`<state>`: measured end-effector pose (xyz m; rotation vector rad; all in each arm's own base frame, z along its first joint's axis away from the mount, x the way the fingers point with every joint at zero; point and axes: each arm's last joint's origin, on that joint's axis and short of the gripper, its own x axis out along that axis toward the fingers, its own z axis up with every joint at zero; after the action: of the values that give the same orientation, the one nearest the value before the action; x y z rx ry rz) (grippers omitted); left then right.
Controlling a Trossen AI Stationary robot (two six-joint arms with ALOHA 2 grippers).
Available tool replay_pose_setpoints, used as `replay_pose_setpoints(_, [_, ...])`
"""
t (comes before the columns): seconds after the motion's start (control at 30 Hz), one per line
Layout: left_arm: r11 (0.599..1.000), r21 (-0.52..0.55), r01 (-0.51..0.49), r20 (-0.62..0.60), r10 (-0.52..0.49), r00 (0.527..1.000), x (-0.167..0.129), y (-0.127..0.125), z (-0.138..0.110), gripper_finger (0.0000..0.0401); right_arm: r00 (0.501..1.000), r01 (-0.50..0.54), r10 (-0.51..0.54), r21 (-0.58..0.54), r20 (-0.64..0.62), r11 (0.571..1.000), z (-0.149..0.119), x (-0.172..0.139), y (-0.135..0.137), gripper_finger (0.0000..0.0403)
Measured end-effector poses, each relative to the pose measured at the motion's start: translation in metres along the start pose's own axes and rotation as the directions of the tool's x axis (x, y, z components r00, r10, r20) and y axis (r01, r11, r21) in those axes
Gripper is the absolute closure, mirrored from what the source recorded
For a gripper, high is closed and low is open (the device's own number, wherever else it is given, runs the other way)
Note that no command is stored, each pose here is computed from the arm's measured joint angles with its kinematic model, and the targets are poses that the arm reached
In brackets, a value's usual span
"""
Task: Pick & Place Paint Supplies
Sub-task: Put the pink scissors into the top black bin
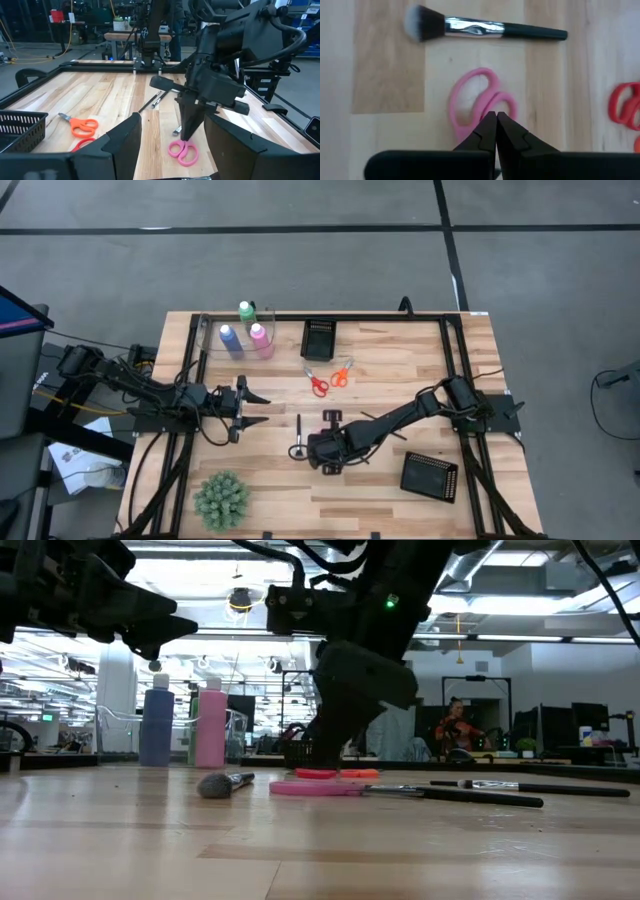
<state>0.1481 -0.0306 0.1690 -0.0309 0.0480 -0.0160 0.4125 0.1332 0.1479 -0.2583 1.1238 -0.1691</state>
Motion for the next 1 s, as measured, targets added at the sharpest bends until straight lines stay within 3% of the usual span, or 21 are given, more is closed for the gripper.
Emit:
replay_pose_setpoints(0.23, [1.0, 0.0, 0.0, 0.0, 0.0, 1.0, 0.0, 0.0, 0.0, 0.0192, 0.988, -0.156, 0.156, -0.004, -0.02, 0.988, 0.002, 0.001, -0.001, 0.0388])
replay_pose_setpoints(0.47, [1.0, -0.015, 0.0, -0.001, 0.0, 1.0, 0.0, 0.0, 0.0, 0.0192, 0.976, -0.211, 0.214, 0.064, -0.03, 0.975, 0.006, 0.009, -0.019, 0.027])
replay_pose_setpoints(0.7, [1.0, -0.015, 0.0, -0.002, 0.0, 1.0, 0.0, 0.0, 0.0, 0.0192, 0.949, -0.314, 0.315, 0.026, -0.006, 0.949, 0.008, 0.01, -0.019, 0.0131])
replay_pose_setpoints(0.83, [1.0, -0.015, 0.0, -0.002, 0.0, 1.0, 0.0, 0.0, 0.0, 0.0192, 0.948, -0.32, 0.32, 0.033, 0.008, 0.947, 0.005, 0.016, -0.02, 0.0095])
replay_pose_setpoints(1.0, [1.0, -0.015, 0.0, -0.003, 0.0, 1.0, 0.0, 0.0, 0.0, 0.0192, 0.953, -0.304, 0.303, 0.045, 0.015, 0.952, 0.001, 0.031, -0.019, 0.0086])
